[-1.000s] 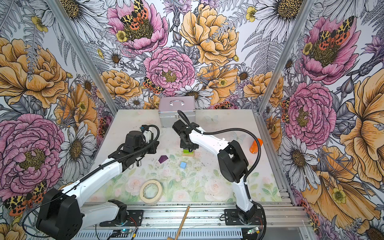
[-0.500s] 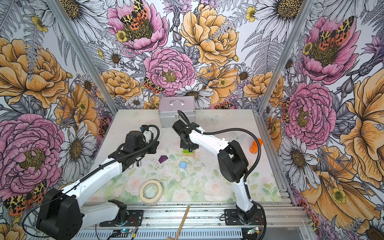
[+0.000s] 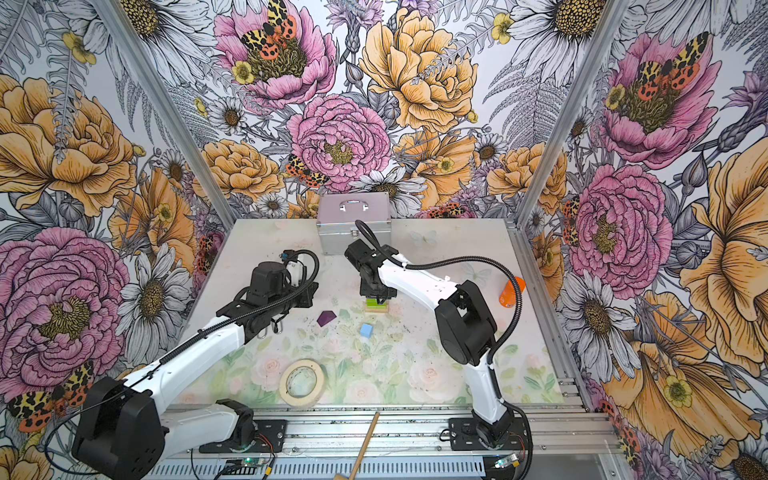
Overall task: Build the wood block tower
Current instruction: 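Lower the light-blue cube onto the green block with the right gripper, then open the right gripper and raise it away from the stack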
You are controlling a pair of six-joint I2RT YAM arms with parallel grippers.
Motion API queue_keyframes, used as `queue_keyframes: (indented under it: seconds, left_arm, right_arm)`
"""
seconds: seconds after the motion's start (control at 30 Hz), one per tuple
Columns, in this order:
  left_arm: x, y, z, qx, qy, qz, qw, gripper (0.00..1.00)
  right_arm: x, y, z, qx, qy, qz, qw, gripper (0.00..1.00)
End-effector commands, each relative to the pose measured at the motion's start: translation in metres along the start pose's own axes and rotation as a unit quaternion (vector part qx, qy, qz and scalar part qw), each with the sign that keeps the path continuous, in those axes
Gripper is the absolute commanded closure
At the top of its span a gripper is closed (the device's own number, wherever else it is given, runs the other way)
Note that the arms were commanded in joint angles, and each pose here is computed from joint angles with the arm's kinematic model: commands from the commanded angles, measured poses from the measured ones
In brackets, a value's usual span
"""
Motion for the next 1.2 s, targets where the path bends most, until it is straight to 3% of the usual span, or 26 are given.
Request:
queue_keyframes:
  seconds: [0.0, 0.23, 0.8, 1.17]
  left_arm:
    - [-0.002, 0.001, 0.0, 0.002, -0.011, 0.006, 1.0, 0.9]
    - [-0.002, 0.001, 0.0, 0.001, -0.012, 0.006, 1.0, 0.9]
    - [-0.003, 0.001, -0.001, 0.002, -0.012, 0.007, 1.0, 0.9]
    - [-0.003, -0.003, -0.003, 0.002, -0.011, 0.004, 1.0, 0.89]
  right_arm:
    - [0.0, 0.001, -0.003, -0.005, -0.005, 0.007, 1.0, 0.72]
    - [0.001, 0.0, -0.004, -0.004, -0.006, 0.007, 1.0, 0.7]
    - [0.0, -0.001, -0.009, -0.005, -0.011, 0.007, 1.0, 0.5]
    - [-0.005, -0.007, -0.058, -0.023, -0.066, 0.007, 0.998, 0.22]
Point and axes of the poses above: each gripper's point midway between its finger pads, its own z axis out along the fingers, its own y axis along the line the jaws close on, x = y × z, the point moved 5 cm from there along -z, back along the fingers, and after that the axes turned 12 degrees about -z, right-handed, at the moved point
